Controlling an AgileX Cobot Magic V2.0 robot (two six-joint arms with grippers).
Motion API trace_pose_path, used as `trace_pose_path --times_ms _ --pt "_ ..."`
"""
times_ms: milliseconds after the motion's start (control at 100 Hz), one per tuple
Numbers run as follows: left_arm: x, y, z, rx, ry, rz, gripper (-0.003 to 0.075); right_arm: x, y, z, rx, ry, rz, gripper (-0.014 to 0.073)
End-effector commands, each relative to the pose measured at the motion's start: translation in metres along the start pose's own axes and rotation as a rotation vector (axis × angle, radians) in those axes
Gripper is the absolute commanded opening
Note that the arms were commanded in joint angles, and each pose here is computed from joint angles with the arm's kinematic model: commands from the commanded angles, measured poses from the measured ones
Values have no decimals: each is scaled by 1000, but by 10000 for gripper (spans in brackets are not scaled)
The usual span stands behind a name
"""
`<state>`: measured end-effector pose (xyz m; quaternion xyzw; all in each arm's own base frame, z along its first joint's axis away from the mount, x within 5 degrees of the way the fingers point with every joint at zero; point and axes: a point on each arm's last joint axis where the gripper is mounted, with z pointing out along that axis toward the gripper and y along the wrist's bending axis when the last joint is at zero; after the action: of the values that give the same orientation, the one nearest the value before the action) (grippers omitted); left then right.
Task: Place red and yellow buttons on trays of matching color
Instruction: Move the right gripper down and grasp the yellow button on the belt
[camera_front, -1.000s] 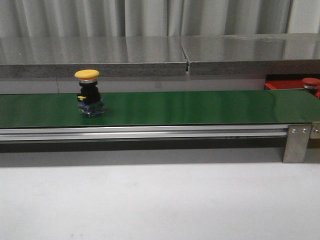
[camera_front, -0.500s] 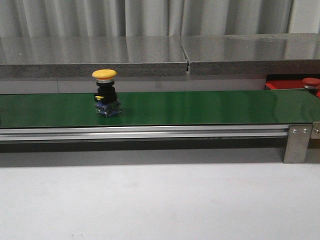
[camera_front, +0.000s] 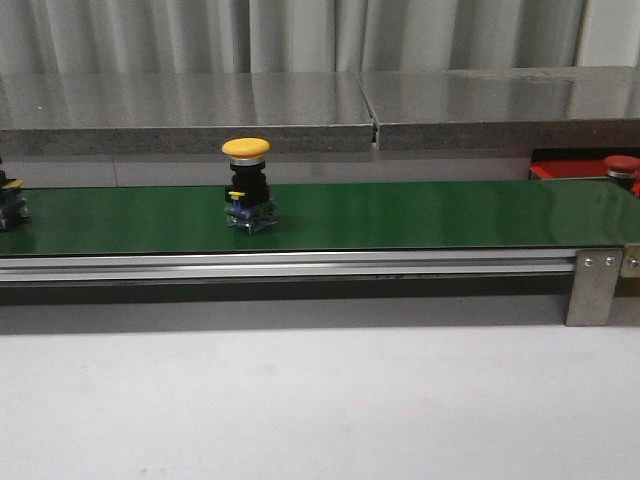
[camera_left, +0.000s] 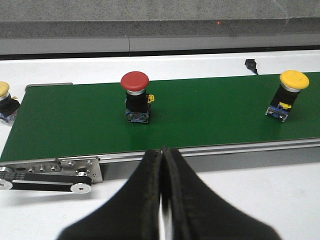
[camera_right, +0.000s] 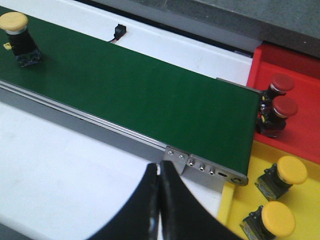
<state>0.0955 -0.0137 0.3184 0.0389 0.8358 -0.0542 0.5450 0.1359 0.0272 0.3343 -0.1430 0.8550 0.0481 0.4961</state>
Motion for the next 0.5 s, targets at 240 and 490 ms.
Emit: trace_pose_path --times_ms 240,490 --pt "-14 -2 -4 14 -92 -14 -20 -69 3 50 -102 88 -41 463" --pt "-14 -2 -4 14 -92 -14 -19 -98 18 95 -181 164 -82 575"
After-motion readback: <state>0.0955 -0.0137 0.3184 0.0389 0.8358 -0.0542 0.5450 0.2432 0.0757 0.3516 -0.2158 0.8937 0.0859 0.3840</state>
